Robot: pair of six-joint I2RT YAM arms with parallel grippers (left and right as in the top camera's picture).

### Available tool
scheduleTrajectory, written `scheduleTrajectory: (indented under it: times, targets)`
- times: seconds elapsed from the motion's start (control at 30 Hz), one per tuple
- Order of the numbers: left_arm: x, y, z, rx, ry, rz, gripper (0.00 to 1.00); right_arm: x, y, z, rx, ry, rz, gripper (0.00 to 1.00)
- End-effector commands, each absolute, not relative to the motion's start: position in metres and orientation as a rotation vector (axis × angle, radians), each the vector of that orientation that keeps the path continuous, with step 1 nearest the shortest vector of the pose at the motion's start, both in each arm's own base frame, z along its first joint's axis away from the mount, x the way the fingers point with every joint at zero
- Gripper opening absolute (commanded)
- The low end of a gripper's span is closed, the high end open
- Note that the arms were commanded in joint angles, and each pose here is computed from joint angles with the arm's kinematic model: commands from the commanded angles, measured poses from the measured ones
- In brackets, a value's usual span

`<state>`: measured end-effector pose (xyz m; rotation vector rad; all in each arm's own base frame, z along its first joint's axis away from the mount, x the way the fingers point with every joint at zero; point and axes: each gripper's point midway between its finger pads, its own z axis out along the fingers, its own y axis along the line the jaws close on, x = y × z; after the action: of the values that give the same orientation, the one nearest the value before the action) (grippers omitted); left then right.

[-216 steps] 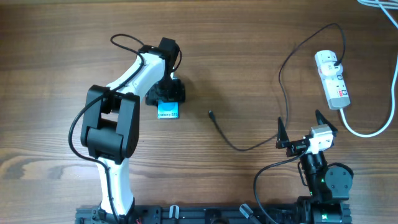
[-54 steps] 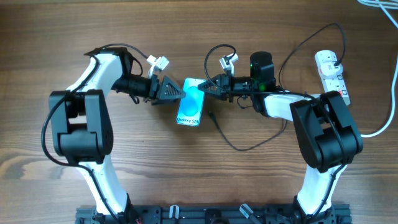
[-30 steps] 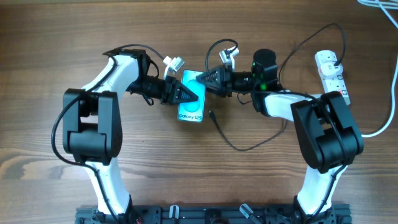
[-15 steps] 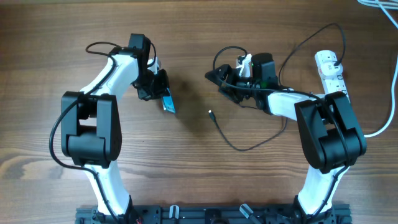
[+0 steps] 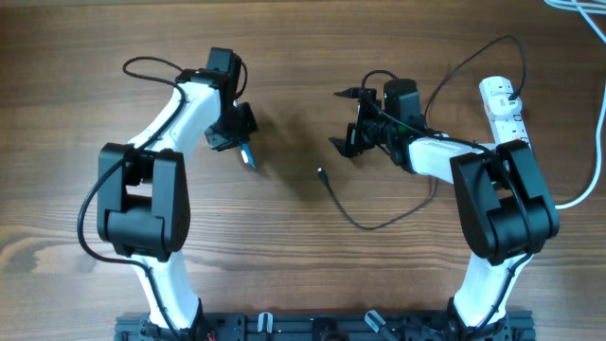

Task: Plug charger to phone and switch on socket
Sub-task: 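Move the right gripper to the black cable and grasp its USB-C plug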

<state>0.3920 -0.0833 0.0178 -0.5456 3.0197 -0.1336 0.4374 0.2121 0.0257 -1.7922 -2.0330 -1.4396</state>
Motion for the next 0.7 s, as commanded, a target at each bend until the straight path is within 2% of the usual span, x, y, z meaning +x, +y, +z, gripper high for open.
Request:
scheduleTrajectory:
  times: [0.0,0.4,0.5,0.57,0.6,0.63,0.67]
  targets:
    - [0.393,-0.062,0.007,-0.499,2.972,0.168,0.04,0.443,0.183,-0.005,-2.072,-1.998,-1.316,1.0]
    - [0.396,-0.072,0.008,-0.462,2.959,0.155,0.04,0.446,0.178,-0.006,-2.116,-2.005,-1.311,1.0]
    - [0.396,-0.072,0.008,-0.463,2.959,0.156,0.04,0.46,0.146,-0.011,-2.361,-2.048,-1.272,1.0]
    - [0.396,-0.072,0.008,-0.462,2.958,0.155,0.04,0.457,0.135,-0.018,-2.4,-2.123,-1.203,1.0]
    - [0.396,-0.072,0.008,-0.462,2.957,0.154,0.04,0.459,0.128,-0.018,-2.267,-2.454,-1.146,1.0]
    - [0.397,-0.072,0.008,-0.462,2.956,0.152,0.04,0.464,0.128,-0.014,-1.974,-2.846,-1.113,1.0]
    - [0.397,-0.072,0.008,-0.462,2.956,0.152,0.04,0.464,0.142,-0.009,-1.511,-3.178,-1.118,1.0]
